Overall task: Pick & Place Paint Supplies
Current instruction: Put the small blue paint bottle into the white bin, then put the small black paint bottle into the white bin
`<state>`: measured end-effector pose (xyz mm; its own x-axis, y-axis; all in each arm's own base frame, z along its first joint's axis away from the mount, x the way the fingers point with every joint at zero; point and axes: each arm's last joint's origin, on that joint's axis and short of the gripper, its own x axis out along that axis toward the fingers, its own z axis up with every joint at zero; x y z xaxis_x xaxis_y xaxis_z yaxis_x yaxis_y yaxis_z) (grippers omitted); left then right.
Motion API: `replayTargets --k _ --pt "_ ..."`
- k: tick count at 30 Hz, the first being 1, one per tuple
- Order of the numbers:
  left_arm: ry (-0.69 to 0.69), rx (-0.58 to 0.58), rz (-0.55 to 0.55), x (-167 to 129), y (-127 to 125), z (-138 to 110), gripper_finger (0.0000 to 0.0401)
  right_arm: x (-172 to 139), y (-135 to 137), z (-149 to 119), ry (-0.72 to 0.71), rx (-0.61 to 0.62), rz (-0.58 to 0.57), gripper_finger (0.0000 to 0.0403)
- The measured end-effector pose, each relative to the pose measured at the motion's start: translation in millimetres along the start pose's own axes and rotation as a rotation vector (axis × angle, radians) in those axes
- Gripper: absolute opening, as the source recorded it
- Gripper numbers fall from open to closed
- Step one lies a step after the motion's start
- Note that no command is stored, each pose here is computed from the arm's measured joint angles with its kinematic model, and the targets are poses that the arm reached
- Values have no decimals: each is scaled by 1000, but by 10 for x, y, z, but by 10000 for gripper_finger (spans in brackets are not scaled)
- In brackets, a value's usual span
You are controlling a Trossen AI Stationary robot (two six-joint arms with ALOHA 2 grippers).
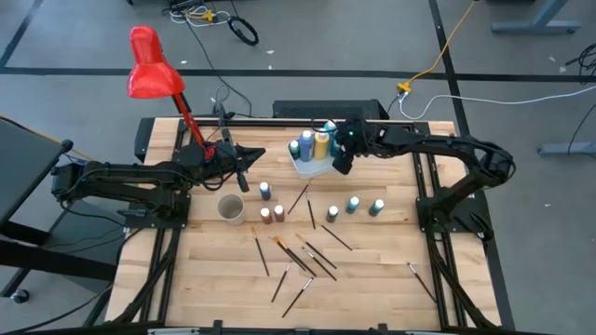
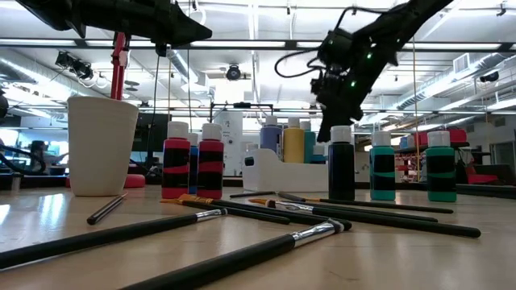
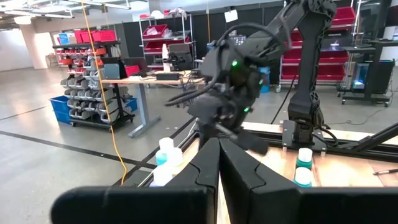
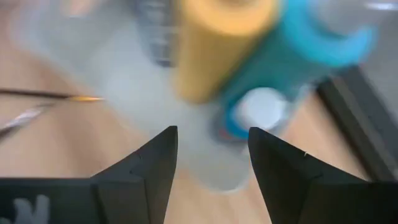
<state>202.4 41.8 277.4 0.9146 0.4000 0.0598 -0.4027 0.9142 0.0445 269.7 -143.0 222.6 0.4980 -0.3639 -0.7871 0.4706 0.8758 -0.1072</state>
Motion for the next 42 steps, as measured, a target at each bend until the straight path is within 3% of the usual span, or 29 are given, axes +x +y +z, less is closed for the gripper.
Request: replayTargets --k 8,13,22,29,34,42 --pt "0 0 0 0 -1 0 18 -336 459 20 -63 -98 410 188" --pt "0 0 -1 0 -1 0 18 -425 817 -24 -66 -220 517 188" --pt "0 0 0 0 0 0 18 -564 1314 -157 -81 -393 451 187" --pt "0 -8 0 0 0 0 18 -481 1521 -273 10 -333 456 187" --pt "0 -21 -1 0 -1 0 18 -450 1542 -329 32 -354 324 190" --pt "0 -20 0 0 0 0 18 -449 1536 -345 57 -317 320 228"
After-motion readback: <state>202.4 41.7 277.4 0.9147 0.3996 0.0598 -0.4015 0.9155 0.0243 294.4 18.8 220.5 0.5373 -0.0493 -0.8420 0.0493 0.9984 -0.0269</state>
